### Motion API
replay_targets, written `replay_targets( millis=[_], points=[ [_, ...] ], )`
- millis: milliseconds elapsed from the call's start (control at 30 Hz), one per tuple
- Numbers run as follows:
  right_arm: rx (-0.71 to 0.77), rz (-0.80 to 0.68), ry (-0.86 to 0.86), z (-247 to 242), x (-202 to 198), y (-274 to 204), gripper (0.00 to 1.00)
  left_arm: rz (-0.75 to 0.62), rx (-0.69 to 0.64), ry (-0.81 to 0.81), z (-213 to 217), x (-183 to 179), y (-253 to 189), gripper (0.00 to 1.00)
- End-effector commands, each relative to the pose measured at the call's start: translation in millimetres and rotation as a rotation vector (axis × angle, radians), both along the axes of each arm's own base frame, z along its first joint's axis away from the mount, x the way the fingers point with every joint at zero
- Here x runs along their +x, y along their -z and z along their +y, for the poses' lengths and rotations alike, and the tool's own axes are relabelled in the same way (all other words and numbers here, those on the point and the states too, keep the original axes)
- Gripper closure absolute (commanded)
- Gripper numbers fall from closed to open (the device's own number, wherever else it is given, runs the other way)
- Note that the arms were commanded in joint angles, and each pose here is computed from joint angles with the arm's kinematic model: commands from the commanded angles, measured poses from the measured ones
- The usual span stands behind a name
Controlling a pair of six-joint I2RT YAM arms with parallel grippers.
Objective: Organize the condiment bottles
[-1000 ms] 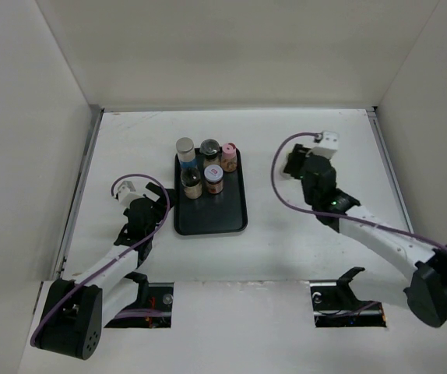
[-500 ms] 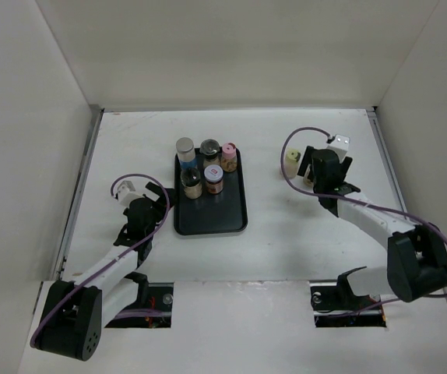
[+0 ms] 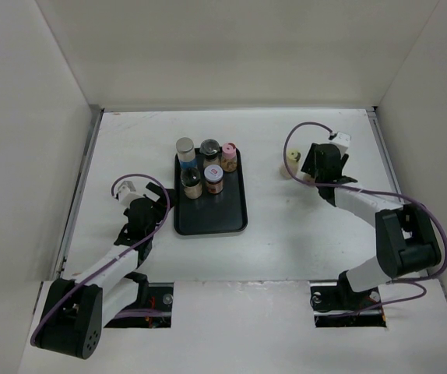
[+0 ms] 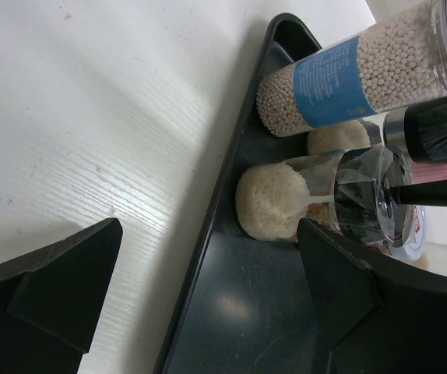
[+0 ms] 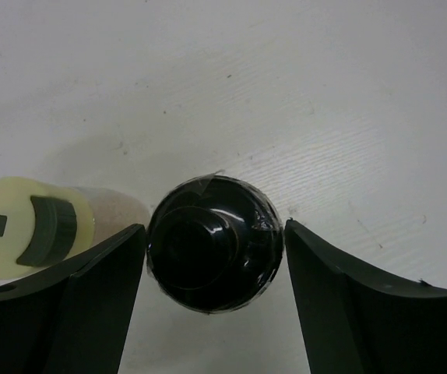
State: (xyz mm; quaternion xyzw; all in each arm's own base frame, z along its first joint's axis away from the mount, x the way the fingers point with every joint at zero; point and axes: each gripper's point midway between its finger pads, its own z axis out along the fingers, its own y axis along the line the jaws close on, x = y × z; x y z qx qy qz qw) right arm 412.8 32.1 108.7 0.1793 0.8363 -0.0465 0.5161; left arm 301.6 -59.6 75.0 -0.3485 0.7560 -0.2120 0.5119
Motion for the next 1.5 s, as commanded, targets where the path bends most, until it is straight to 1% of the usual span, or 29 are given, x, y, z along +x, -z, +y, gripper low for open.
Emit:
replay_targets(
  millis=[0, 33, 67, 100, 233, 367, 467, 567, 700, 833, 1000, 1067, 1200, 1333, 1400, 1467],
  points=[
    [0.051, -0.134, -0.010, 10, 26, -35, 0.28, -0.073, -0.012, 0.007, -3, 8, -19, 0.00],
    [0.050, -0.143, -0.002, 9, 26, -36, 0.35, -0.074, -0.011, 0.003, -2, 8, -20, 0.00],
    [0.045, -0.153, 0.012, 6, 25, -38, 0.39, -0.072, -0.008, 0.005, -3, 9, -19, 0.00],
    [0.040, -0.162, 0.022, 5, 23, -41, 0.41, -0.070, -0.009, 0.008, -3, 8, -19, 0.00],
    [0.010, -0.192, 0.030, 17, -5, -52, 0.43, -0.075, -0.004, 0.002, -2, 9, -20, 0.00],
    [0.025, -0.202, -0.076, 54, -43, -65, 0.44, -0.058, -0.004, 0.016, -6, 9, -16, 0.00],
    [0.067, -0.210, -0.174, 87, -67, -77, 0.45, -0.068, -0.003, 0.009, -5, 11, -19, 0.00],
    [0.119, -0.228, -0.323, 138, -88, -91, 0.45, -0.070, -0.012, 0.008, -4, 10, -20, 0.00],
    [0.182, -0.232, -0.536, 225, -108, -105, 0.45, -0.086, -0.008, -0.016, 1, 10, -24, 0.00],
    [0.154, -0.231, -0.710, 310, -118, -105, 0.45, -0.077, -0.011, -0.029, 7, 7, -21, 0.00],
    [0.099, -0.211, -0.828, 381, -131, -89, 0.45, -0.078, -0.016, -0.043, 12, 5, -21, 0.00],
    [0.083, -0.196, -0.850, 398, -133, -76, 0.44, -0.077, -0.014, -0.050, 14, 4, -21, 0.00],
    [0.053, -0.163, -0.891, 423, -144, -52, 0.39, -0.062, -0.015, -0.039, 11, 5, -18, 0.00],
    [0.047, -0.150, -0.882, 424, -147, -44, 0.33, -0.066, -0.017, -0.039, 10, 6, -19, 0.00],
    [0.052, -0.152, -0.880, 421, -148, -45, 0.24, -0.058, -0.018, -0.031, 9, 6, -17, 0.00],
    [0.054, -0.156, -0.881, 417, -150, -50, 0.11, -0.058, -0.020, -0.026, 8, 5, -16, 0.00]
  ],
)
